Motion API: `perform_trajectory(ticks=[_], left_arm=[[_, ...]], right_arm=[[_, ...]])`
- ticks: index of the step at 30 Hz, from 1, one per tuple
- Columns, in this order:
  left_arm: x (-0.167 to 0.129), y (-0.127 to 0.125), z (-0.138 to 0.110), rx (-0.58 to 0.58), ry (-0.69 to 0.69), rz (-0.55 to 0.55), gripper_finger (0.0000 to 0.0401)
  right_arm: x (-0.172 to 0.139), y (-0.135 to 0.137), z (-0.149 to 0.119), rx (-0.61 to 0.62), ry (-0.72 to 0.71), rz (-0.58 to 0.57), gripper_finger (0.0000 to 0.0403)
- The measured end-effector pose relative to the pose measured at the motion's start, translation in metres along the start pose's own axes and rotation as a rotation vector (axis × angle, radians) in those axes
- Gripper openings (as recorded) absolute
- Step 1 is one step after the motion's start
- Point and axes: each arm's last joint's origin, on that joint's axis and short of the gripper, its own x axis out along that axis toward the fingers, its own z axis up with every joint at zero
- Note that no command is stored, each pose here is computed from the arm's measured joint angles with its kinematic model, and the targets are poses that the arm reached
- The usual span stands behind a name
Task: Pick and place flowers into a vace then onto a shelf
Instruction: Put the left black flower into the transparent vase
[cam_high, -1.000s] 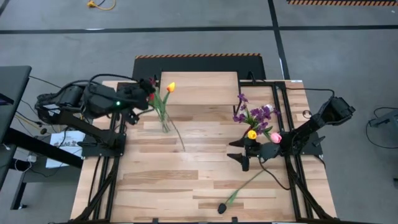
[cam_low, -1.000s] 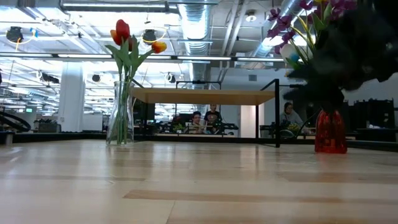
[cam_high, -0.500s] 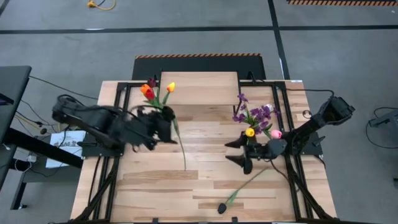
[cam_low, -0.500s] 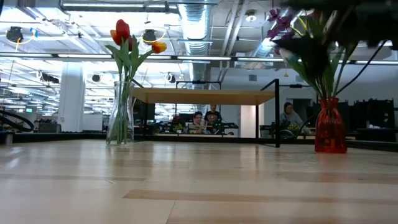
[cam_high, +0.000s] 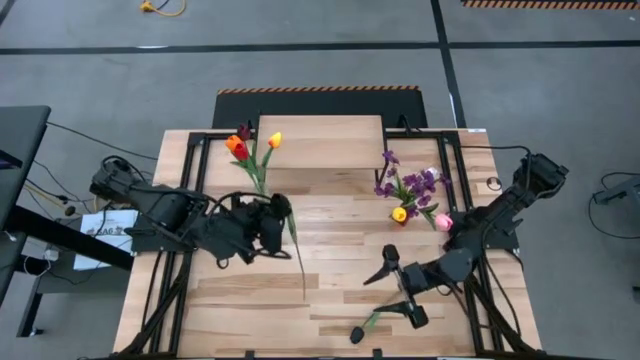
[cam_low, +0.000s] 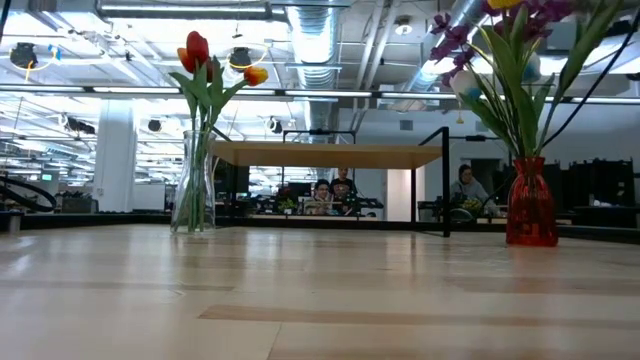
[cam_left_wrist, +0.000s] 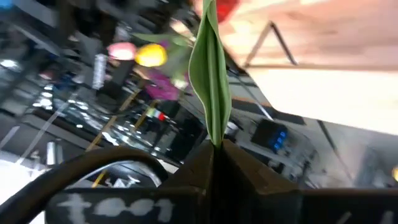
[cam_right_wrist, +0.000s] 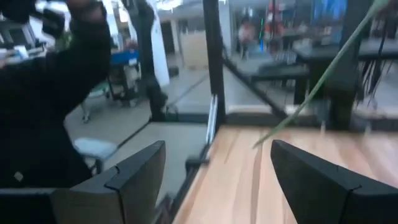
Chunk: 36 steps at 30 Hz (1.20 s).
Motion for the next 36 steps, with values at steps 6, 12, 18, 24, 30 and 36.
perform_trajectory(ticks=[6, 12, 18, 24, 30, 36], left_arm=[[-0.007, 0.009, 0.009, 0.017, -0.033, 0.068, 0.0012], [0.001, 0.018, 0.020, 0.072, -0.041, 0.084, 0.0012], [0.023, 0.034, 0.035, 0.145, 0.013, 0.111, 0.0012], [0.034, 0.045, 0.037, 0.182, 0.035, 0.176, 0.0012], [0.034, 0.046, 0.037, 0.185, 0.012, 0.198, 0.0012], [0.034, 0.047, 0.037, 0.184, -0.005, 0.221, 0.0012]], right_arm=[[0.011, -0.006, 0.029, -0.017, -0.108, -0.043, 0.0286], [0.023, -0.023, 0.043, 0.016, -0.148, -0.109, 0.0286], [0.048, -0.034, 0.037, 0.032, -0.118, -0.160, 0.0286], [0.070, -0.035, 0.035, 0.016, -0.109, -0.177, 0.0286], [0.080, -0.033, 0.036, -0.029, -0.098, -0.181, 0.0286], [0.082, -0.045, 0.039, -0.035, -0.101, -0.215, 0.0286]])
